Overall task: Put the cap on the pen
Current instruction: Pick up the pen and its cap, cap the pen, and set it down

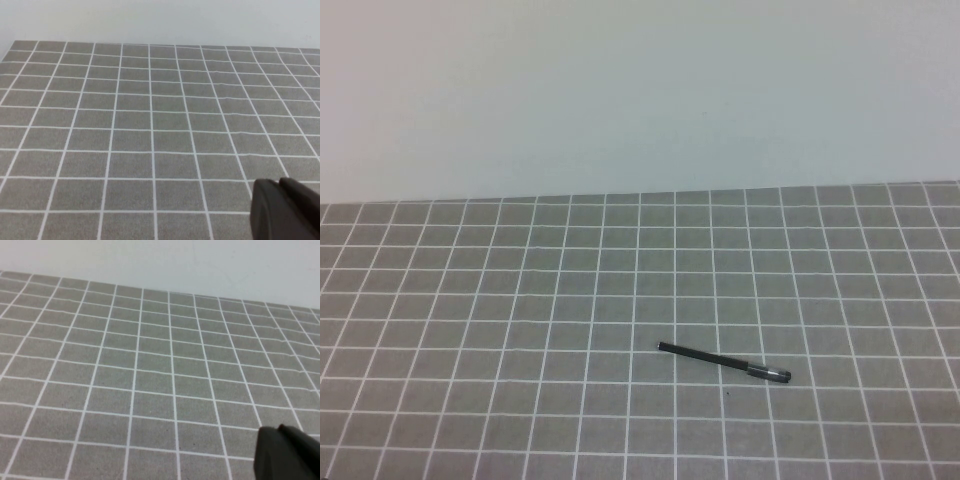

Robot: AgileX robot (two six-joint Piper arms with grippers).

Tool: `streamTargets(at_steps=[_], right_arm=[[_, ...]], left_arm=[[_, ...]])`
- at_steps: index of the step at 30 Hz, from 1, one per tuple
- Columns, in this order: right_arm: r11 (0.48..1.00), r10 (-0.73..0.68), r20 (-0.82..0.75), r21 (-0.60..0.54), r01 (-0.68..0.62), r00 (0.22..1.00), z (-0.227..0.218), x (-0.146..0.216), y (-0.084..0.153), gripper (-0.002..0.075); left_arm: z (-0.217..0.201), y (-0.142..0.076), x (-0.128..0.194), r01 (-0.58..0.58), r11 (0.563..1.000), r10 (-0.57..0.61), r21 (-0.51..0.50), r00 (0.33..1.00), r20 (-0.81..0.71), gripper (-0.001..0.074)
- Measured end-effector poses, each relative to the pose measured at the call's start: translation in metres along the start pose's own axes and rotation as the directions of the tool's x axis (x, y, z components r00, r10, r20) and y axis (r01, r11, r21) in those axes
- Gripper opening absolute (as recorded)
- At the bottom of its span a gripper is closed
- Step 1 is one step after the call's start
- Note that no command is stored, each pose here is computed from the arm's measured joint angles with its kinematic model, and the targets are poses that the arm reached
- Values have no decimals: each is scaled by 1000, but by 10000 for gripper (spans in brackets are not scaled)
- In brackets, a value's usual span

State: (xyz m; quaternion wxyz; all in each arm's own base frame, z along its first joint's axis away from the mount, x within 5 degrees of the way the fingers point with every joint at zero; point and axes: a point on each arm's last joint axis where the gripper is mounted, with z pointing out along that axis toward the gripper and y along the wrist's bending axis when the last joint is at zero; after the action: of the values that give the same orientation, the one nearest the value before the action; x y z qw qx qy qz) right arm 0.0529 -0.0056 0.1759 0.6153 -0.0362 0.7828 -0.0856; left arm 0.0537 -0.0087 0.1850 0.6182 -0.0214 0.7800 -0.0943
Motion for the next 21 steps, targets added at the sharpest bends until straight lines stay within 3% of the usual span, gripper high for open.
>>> streamTargets(at_steps=[21], right_arm=[[1000,19,19,2,-19,1000,0,-1,0,-3]], left_arm=[[0,0,0,2,1000,-2,0,1000,-2,-1]])
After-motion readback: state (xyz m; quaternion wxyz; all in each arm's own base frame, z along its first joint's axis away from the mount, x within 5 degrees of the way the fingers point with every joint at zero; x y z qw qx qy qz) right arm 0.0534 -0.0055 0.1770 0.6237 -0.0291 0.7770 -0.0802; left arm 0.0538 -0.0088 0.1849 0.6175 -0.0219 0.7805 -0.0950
